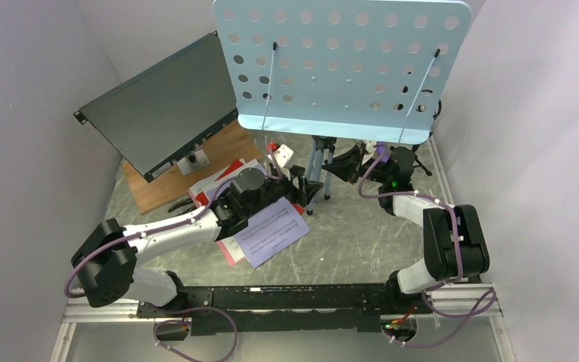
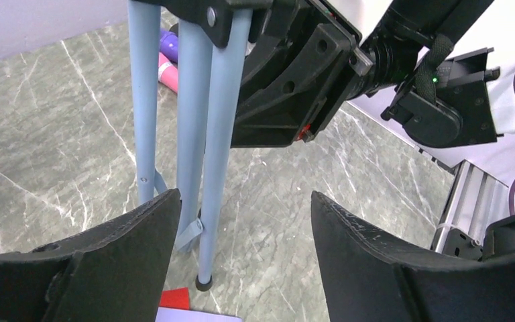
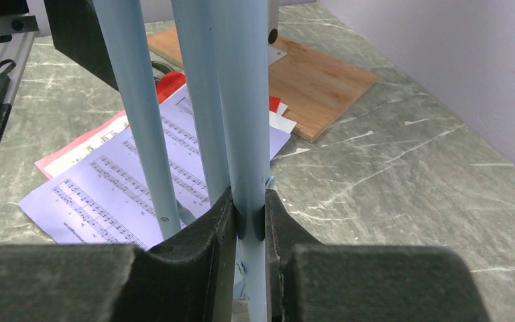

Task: Pack up the instrument practice props
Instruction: Close the music stand at the center of the board.

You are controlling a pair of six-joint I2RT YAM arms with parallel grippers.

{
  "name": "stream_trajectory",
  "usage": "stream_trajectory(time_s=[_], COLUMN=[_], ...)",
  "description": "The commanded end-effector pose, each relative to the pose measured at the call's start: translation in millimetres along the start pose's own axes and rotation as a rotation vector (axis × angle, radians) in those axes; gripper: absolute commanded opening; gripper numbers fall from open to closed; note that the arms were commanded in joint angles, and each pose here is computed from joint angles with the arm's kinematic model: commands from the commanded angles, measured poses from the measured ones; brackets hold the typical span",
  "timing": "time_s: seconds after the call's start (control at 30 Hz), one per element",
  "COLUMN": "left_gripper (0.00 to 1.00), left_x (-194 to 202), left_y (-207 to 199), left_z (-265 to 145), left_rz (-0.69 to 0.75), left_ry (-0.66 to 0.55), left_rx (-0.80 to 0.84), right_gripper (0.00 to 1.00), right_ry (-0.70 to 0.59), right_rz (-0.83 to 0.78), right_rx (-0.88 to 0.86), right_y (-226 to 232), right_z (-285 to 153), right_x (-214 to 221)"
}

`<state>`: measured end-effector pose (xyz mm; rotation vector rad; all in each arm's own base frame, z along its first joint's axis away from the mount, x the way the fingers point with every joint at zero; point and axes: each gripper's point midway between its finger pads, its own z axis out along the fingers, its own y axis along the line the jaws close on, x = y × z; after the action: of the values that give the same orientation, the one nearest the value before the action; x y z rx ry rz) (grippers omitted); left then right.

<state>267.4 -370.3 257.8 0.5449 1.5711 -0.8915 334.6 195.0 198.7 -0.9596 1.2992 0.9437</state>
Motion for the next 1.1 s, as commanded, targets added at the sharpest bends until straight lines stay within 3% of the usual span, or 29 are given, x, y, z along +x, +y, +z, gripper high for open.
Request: stream_trajectory(time_s=[0.0, 0.17, 0.4, 0.67, 1.07], left_gripper=[0.77, 0.82, 0.99, 0.99, 0.93], left_x=[-25, -36, -63, -104, -152], left_y=[-22, -47, -45, -34, -22], left_z=[-11, -21, -30, -12, 7], left_rz=[0.007, 0.162, 0.341, 0.416, 0.331], left_ry=[-0.088, -0.149, -0.328, -0.445, -0.585], left_rx=[0.088, 0.097, 0.007, -0.112, -0.212], right_gripper=[0.00, 0.00, 0.00, 0.00, 0.00], right_ry=[0.003, 0.003, 0.006, 0.006, 0.005], right_rz=[0.024, 0.030, 0.033, 0.027, 0.026], right_rx=[0.025, 0.023, 0.026, 0.025, 0.021], right_y=[-9, -9, -10, -10, -8], right_z=[-1, -1, -1, -1, -1], right_x=[-1, 0, 1, 1, 0])
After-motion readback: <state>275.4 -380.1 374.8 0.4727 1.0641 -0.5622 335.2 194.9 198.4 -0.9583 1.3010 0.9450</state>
